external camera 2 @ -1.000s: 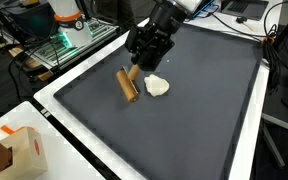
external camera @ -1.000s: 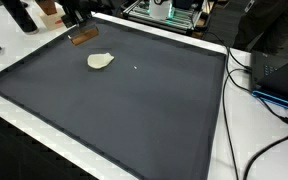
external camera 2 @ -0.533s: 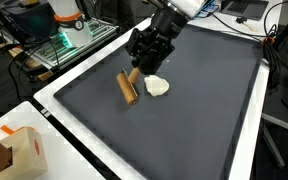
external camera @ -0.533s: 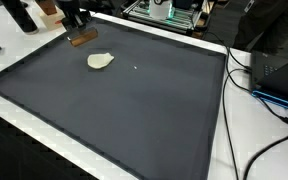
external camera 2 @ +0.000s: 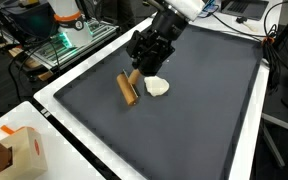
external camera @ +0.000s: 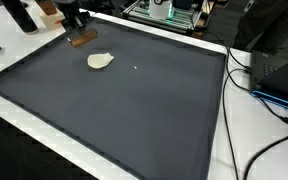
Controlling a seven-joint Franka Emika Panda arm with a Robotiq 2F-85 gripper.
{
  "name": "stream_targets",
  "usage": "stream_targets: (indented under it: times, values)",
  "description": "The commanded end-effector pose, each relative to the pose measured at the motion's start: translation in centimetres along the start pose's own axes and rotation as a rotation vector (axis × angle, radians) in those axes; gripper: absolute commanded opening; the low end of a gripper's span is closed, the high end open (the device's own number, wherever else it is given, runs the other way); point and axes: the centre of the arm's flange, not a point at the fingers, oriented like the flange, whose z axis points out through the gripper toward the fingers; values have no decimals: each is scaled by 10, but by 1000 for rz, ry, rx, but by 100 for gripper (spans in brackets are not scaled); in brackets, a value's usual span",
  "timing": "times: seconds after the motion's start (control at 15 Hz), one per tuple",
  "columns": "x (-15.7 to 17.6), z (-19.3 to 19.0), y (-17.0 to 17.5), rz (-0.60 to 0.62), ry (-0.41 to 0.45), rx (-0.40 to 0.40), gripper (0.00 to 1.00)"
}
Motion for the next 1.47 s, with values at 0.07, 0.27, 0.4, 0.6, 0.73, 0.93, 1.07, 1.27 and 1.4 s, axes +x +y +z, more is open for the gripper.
stream_targets:
  times: [0.07,0.27,0.4,0.6,0.73,0.93,1.07,1.27,1.4]
  values:
    - [2,-5,5,-46,-7,-31,24]
    - [2,-6,7,-77,-9,-30,24]
    - [1,-8,8,-106,-9,-28,24]
    - [1,-11,10,-158,-3,-21,24]
    - [0,-15,11,-196,5,-14,24]
    - [-1,-21,14,-270,19,-6,24]
    - [-2,-25,16,-333,34,13,24]
    - [-5,-34,20,-416,54,29,24]
    - [-8,-40,24,-465,73,46,24]
